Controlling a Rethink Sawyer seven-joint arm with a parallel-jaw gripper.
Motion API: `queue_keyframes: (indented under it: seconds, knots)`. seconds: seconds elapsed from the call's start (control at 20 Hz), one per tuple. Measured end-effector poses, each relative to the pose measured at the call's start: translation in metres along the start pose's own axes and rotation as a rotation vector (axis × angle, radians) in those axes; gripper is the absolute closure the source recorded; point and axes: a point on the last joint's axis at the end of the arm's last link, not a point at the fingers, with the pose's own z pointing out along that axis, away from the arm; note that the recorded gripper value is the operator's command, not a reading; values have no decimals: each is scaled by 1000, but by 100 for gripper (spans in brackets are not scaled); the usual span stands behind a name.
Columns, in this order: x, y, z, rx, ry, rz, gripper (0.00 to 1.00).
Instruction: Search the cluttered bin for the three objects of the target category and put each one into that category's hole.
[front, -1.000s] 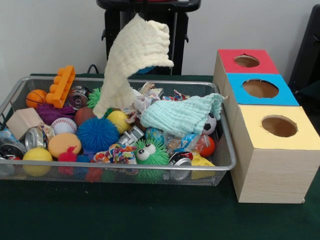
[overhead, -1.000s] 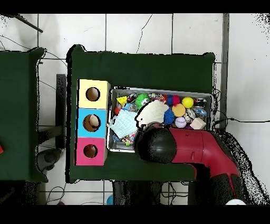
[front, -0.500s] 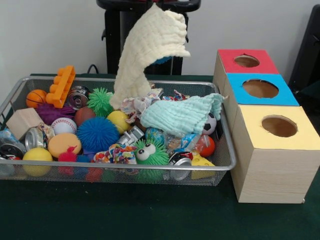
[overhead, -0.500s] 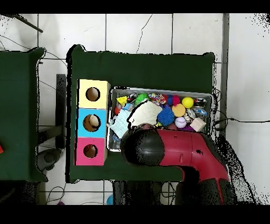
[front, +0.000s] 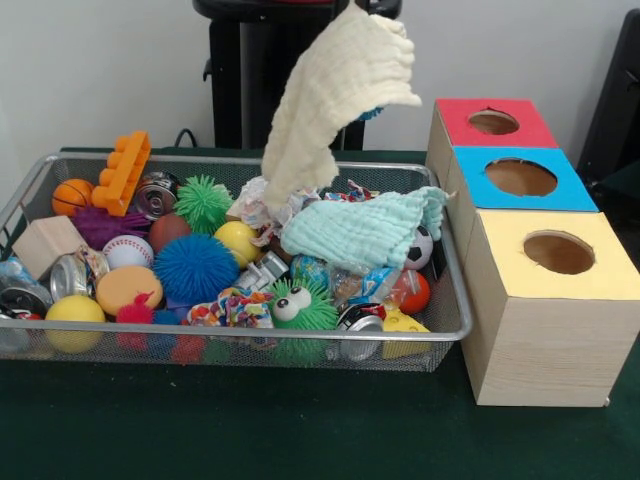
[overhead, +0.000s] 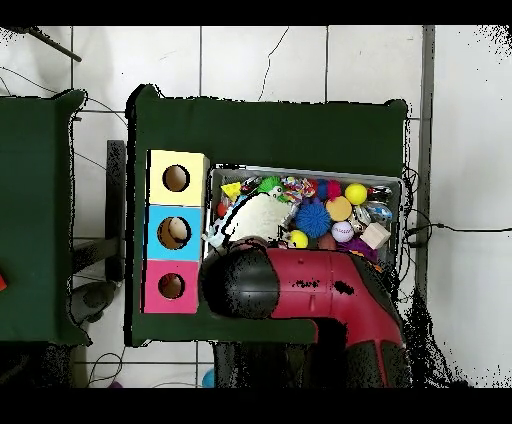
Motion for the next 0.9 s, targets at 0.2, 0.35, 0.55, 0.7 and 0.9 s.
queue_keyframes:
  seconds: [0.2,0.35,0.55,0.7,0.9]
  knots:
    - [2,17,-3,-2,1,-9,100]
    - [3,25,-5,-5,2,-10,100]
    - [5,34,-7,-5,2,-8,100]
    - [5,36,-9,-5,1,-3,100]
    - [7,36,-10,-6,3,14,100]
